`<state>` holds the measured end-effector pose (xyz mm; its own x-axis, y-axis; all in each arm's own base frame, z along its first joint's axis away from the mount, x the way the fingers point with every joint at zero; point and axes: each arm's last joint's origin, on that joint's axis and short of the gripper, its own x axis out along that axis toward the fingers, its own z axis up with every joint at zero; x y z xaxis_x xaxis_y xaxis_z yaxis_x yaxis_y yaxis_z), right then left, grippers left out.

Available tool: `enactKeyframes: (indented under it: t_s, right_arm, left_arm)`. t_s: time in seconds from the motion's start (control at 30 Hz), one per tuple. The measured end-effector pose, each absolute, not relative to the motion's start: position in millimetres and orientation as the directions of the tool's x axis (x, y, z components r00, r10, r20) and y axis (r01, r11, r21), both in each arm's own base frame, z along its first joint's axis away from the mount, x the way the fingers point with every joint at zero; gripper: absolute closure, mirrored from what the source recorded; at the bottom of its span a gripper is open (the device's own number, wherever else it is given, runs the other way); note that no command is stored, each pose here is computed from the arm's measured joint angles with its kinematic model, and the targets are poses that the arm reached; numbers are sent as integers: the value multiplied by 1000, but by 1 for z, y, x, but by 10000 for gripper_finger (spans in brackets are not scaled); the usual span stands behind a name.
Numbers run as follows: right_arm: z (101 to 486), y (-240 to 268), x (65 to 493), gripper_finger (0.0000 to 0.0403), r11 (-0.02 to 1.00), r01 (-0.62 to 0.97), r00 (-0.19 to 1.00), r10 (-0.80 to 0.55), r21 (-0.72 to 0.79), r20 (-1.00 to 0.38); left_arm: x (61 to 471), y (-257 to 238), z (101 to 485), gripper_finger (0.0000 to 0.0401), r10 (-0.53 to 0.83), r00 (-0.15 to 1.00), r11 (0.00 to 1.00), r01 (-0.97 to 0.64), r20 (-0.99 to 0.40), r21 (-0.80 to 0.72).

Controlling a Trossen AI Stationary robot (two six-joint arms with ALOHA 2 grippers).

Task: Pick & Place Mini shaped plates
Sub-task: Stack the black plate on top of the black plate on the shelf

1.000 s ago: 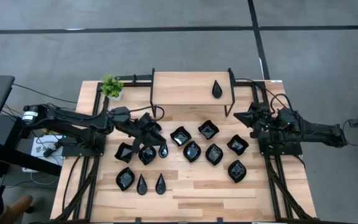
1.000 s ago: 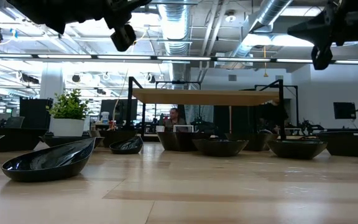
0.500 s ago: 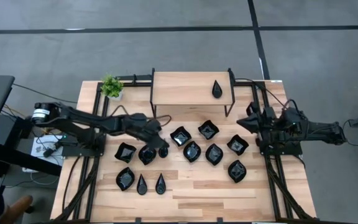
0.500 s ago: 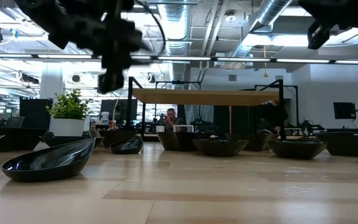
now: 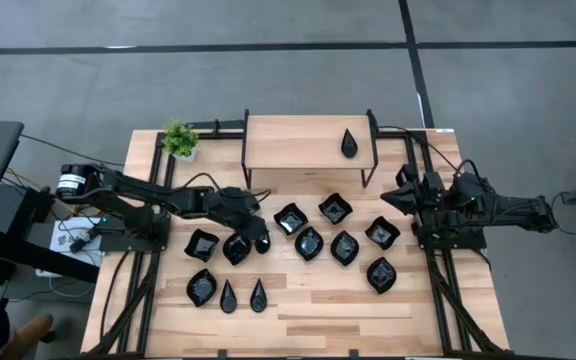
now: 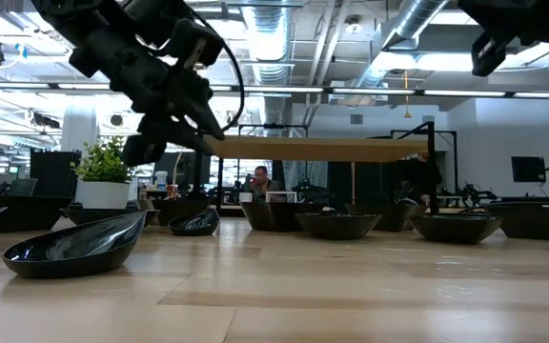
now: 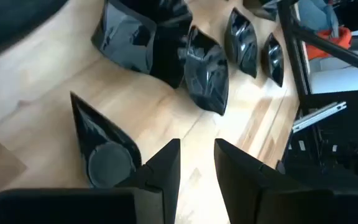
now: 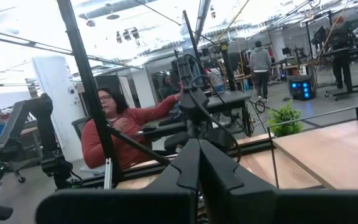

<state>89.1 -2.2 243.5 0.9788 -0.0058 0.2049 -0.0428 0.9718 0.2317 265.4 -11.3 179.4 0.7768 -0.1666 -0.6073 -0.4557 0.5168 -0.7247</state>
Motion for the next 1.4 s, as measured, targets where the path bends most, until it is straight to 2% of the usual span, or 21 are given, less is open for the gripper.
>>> enactKeyframes:
  t_s: [0.2,0.43,0.63,0.83,0.97,1.03,1.13,1.4]
  right_arm:
    - [243,-2,89,403,972,-42,979,-6,232,202]
    - [243,-2,89,403,972,-42,979,-6,231,202]
    - [243,-2,89,403,976,-36,980,-7,216,198]
    - [243,-2,89,403,979,-33,980,-7,200,197]
    - [243,-2,89,403,979,-33,980,-7,199,196]
    - [243,-2,89,403,979,-33,980,-7,199,196]
    - [243,-2,89,403,979,-33,980,-7,199,196]
    - [243,-2,89,403,979,-33,980,-8,201,201]
  left_arm:
    - [264,-18,188,302,-127,793,558,-440,-596,-703]
    - [241,-17,201,302,-109,679,599,-538,-726,-593]
    - [243,-22,226,302,-73,701,568,-555,-710,-607]
    - [267,-27,208,302,-55,632,545,-630,-773,-553]
    - [283,-25,194,302,-63,583,494,-687,-810,-533]
    - [288,-25,191,302,-99,571,434,-712,-815,-552]
    - [290,-26,189,302,-173,558,426,-700,-812,-572]
    - [286,-26,200,302,-151,613,406,-677,-775,-615]
